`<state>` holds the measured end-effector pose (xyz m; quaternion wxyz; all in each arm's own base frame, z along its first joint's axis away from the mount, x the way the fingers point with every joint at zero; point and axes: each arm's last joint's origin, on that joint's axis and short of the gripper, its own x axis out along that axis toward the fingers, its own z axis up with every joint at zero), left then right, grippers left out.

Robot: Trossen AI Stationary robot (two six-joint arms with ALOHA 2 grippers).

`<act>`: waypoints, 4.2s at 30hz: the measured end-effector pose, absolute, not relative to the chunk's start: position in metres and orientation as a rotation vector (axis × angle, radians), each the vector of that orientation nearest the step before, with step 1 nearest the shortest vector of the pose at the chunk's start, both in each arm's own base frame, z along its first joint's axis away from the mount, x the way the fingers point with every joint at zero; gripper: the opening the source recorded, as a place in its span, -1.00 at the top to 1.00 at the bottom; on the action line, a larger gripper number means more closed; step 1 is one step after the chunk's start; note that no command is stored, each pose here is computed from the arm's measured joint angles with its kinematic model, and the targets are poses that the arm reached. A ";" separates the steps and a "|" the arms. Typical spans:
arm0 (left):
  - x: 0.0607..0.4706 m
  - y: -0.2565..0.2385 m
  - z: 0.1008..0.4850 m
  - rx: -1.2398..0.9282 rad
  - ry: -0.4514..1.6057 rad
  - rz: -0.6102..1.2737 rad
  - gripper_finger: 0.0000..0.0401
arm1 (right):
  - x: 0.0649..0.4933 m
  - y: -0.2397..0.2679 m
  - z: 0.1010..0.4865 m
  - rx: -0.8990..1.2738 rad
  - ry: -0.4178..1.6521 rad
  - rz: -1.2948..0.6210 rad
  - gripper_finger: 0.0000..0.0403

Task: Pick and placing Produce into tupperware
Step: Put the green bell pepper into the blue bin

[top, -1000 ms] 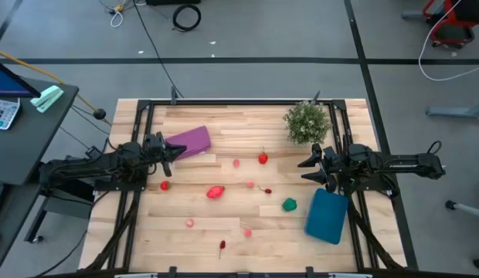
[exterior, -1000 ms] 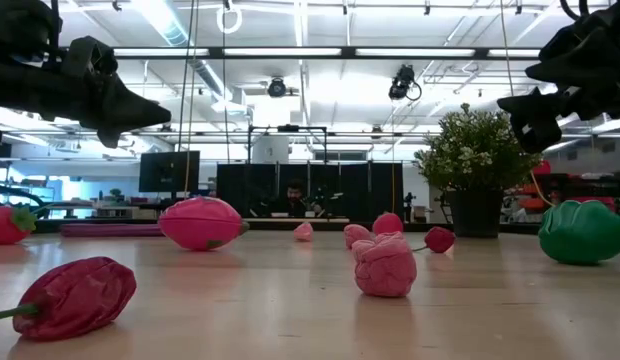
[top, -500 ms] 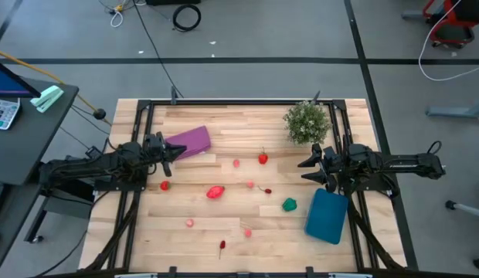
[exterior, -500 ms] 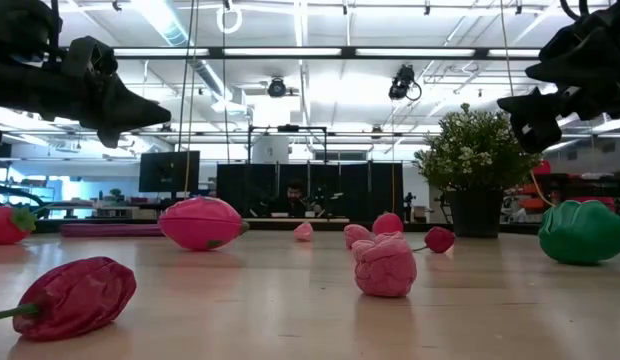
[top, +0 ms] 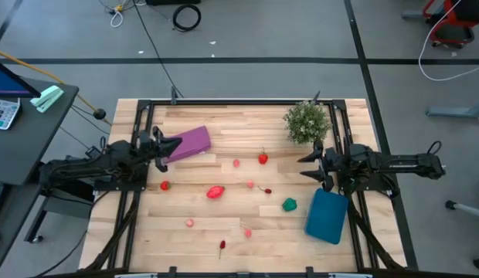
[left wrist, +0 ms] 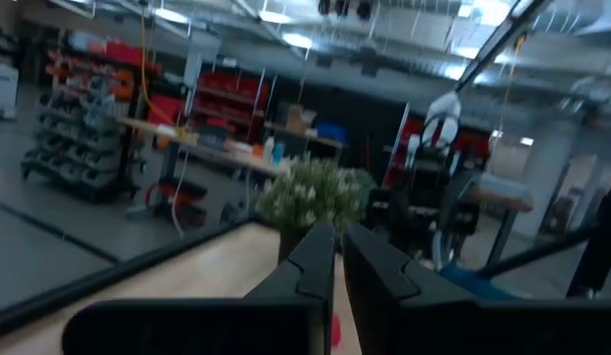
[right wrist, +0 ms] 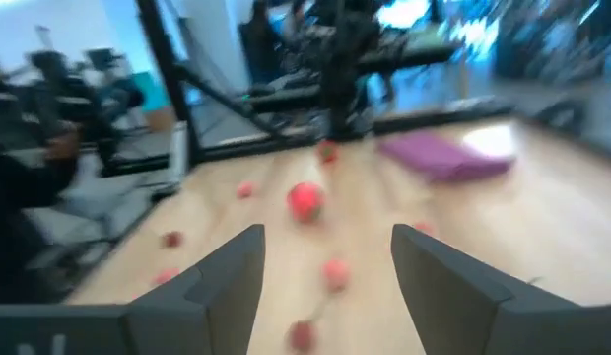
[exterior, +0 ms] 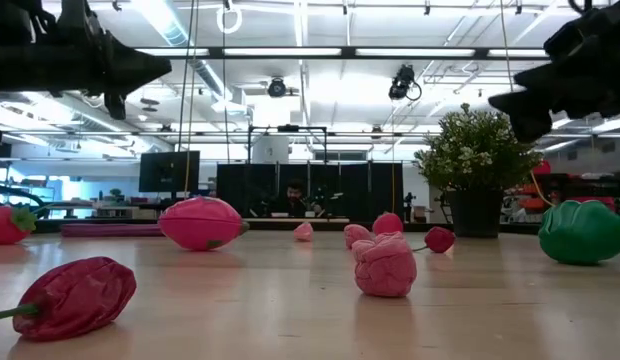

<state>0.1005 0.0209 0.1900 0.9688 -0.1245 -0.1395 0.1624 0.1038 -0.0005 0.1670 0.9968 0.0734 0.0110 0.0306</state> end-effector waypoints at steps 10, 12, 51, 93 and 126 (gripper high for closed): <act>0.101 0.021 0.190 -0.024 -0.242 0.358 0.85 | 0.099 -0.002 0.198 -0.021 -0.308 0.017 -0.14; 0.101 0.021 0.190 -0.022 -0.242 0.358 0.83 | 0.096 -0.001 0.208 0.033 -0.406 0.031 -0.14; 0.087 0.023 0.242 0.447 -0.295 0.584 0.19 | 0.270 0.000 0.309 0.319 1.058 -0.266 -0.14; 0.088 0.023 0.240 0.442 -0.275 0.577 -0.01 | 0.305 0.109 0.175 0.000 1.690 0.035 -0.47; 0.088 0.023 0.240 0.445 -0.274 0.578 0.04 | 0.291 0.112 0.135 0.034 1.745 0.069 -0.27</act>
